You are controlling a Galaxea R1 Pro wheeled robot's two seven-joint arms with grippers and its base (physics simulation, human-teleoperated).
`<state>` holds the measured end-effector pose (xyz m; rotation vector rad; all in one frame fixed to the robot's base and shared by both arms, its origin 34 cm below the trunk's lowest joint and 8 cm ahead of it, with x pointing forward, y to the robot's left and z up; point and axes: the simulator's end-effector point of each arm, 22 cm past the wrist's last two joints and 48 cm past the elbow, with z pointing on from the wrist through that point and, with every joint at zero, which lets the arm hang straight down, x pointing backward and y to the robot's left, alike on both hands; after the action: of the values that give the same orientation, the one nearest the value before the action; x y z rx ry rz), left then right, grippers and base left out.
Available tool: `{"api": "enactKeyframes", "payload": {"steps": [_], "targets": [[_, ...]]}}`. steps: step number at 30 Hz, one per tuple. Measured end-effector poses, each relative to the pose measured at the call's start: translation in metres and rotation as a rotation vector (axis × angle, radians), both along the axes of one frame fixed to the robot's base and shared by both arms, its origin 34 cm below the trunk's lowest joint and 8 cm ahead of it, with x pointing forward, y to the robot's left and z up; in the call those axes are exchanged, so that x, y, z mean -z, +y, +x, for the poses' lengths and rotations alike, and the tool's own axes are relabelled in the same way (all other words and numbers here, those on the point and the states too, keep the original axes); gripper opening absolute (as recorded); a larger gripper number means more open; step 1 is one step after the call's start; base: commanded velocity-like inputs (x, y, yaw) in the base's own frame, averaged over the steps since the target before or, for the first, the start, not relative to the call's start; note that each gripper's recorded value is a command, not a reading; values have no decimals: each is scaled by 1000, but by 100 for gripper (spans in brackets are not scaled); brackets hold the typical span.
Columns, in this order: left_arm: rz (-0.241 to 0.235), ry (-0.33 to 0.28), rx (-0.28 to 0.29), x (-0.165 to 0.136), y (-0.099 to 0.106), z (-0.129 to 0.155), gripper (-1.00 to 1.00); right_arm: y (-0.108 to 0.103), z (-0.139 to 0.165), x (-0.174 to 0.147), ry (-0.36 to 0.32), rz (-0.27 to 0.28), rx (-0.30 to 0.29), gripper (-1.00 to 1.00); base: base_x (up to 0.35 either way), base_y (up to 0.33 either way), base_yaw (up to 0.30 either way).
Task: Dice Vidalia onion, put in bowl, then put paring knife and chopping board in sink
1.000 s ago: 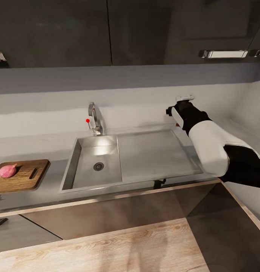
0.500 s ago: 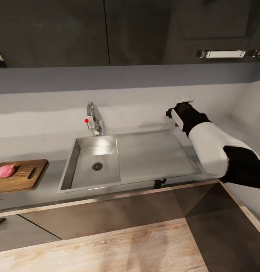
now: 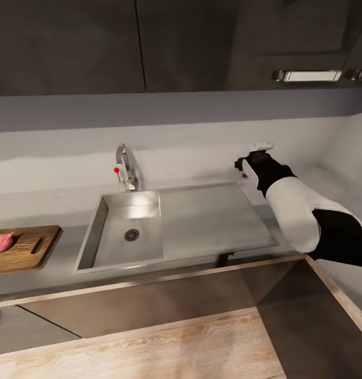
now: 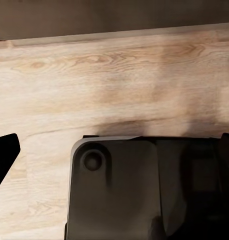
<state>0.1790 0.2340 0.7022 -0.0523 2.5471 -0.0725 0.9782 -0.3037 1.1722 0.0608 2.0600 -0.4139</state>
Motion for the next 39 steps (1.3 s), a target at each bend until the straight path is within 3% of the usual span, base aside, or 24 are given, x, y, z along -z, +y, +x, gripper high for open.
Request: {"api": "enactKeyframes", "payload": {"steps": [11,15,24,39], "targets": [[0,-1,0,0,0,0,100,0,-1,3,3,1,-1,100,236,-206,0],[-1,-1,0,0,0,1,100,0,-5,18,23,1,-2,100,240,-199,0],[-1,-2,0,0,0,1,100,1,-12,45,26,5,-8,100,231,-21,0],[0,-1,1,0,0,1,100,2,-13,51,20,4,-10,100,191,-81,0]]}}
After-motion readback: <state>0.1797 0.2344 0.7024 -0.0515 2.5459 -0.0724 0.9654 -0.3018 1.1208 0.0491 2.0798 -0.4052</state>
